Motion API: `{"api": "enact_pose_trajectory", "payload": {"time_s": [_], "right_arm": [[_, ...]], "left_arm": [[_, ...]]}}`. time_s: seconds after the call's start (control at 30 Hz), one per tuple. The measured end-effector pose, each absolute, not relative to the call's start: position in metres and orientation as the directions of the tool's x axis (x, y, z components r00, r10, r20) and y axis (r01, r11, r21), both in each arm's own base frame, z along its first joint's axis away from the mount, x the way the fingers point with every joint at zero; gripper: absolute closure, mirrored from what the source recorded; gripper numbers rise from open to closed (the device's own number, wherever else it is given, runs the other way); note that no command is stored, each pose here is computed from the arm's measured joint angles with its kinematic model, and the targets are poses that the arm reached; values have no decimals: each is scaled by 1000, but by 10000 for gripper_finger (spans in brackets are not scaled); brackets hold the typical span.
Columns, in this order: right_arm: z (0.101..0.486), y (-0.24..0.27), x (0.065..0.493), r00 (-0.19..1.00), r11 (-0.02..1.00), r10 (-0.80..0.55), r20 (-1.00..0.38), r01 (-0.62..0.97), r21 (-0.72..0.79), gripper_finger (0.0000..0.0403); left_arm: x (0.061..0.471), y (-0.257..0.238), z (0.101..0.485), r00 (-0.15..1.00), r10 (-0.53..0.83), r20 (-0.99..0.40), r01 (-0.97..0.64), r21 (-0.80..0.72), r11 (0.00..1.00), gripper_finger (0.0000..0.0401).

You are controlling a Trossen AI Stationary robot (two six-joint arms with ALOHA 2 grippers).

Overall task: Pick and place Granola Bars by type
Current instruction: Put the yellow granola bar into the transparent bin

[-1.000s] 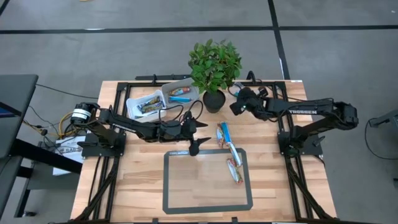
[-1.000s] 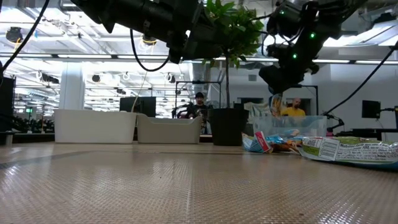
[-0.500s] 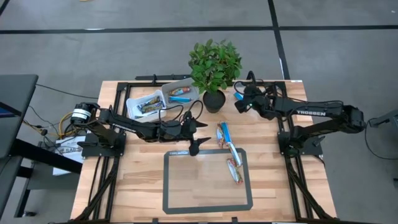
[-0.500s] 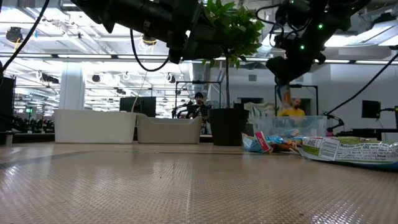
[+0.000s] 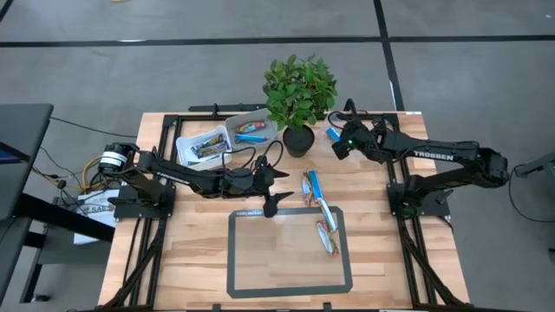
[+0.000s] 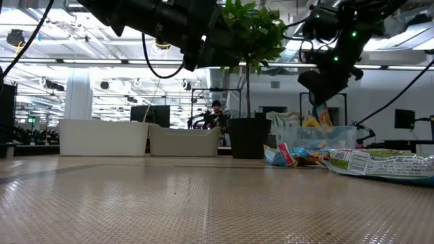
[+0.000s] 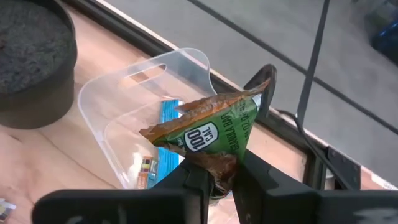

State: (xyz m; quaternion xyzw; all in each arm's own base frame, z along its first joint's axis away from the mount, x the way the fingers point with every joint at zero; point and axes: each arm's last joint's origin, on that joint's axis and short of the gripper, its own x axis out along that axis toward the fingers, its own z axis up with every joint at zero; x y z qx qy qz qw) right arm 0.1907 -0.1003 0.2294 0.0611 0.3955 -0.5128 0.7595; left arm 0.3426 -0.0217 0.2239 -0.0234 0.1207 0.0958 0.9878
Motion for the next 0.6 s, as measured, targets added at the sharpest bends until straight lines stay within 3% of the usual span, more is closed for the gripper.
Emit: {"api": "enact_pose_trajectory", "payload": {"time_s": [0.47,0.6], "right_arm": [[229,-102,189,148,452,-726,-672,839,-303,243],[228,-100,192,206,501,-685,-699,830,-246,218]], "left_arm": [[343,-22,224,952,183,-246,-195,-23,981,120],[343,-22,224,952,183,-246,-195,-23,981,120]]}}
